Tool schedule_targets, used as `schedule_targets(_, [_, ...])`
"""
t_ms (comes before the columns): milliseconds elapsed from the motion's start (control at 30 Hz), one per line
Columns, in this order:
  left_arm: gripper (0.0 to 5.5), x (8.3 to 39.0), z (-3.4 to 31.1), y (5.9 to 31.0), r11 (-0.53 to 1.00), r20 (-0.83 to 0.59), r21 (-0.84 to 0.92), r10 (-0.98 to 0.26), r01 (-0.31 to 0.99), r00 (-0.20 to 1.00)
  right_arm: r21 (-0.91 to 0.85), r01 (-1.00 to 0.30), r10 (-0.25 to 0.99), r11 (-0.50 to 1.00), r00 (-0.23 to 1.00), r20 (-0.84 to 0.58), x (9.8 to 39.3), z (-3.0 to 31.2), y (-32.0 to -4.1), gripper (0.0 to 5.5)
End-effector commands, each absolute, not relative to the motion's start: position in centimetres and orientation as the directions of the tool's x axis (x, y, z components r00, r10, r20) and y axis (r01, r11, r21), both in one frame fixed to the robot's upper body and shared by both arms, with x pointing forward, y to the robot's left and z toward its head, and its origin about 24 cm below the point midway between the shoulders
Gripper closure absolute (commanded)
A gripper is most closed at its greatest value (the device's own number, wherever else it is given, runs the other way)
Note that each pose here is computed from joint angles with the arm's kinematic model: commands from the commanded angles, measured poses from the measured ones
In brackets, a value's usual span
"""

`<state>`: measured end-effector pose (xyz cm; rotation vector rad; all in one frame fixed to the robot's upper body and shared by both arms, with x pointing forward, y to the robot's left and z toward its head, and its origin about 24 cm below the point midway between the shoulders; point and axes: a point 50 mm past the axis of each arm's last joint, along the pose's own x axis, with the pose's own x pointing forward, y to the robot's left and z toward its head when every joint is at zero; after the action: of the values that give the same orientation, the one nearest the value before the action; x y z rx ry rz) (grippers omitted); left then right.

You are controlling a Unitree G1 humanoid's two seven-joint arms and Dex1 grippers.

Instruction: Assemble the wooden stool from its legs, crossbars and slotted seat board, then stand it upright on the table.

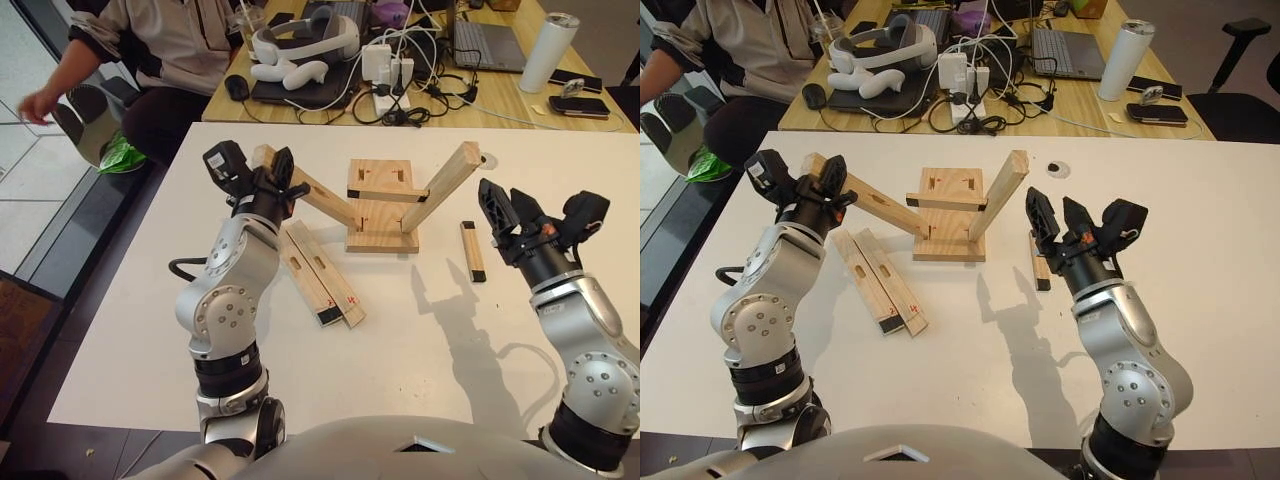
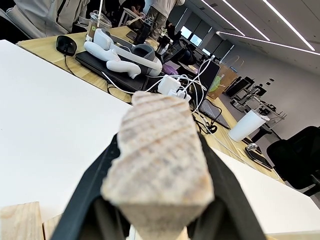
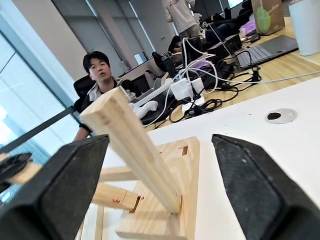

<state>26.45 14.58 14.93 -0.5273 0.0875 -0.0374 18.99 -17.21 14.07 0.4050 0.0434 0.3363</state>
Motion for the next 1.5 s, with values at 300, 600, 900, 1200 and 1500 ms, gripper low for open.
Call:
schedule_targets(300, [4.48, 26.7, 14.6, 13.8, 0.936, -0.162, -0.341, -0.150, 0.088, 0.975, 0.138, -0.555, 0.549, 0.820, 0.832, 0.083, 15.7, 13.8, -12.4, 1.66])
schedule_targets(600, [4.48, 26.9, 14.2, 13.4, 0.958, -0.232, -0.245, -0.208, 0.150, 0.950, 0.048, -0.556, 0.552, 0.830, 0.831, 0.072, 15.3, 12.1, -11.3, 1.66])
schedule_targets(900, [4.48, 27.2, 15.2, 13.7, 0.964, -0.273, -0.178, -0.239, 0.195, 0.932, 0.033, -0.494, 0.492, 0.869, 0.869, 0.052, 15.0, 10.5, -11.1, 1.66])
schedule_targets(1200, [4.48, 27.2, 12.6, 14.8, 0.946, -0.430, -0.322, -0.185, 0.041, 0.884, 0.041, -0.479, 0.477, 0.877, 0.878, 0.050, 15.0, 10.2, -11.3, 1.66])
schedule_targets(1500, [4.48, 28.6, 15.7, 13.7, 0.949, -0.411, -0.189, -0.312, 0.254, 0.857, 0.040, -0.468, 0.467, 0.883, 0.883, 0.043, 15.0, 10.0, -11.2, 1.66])
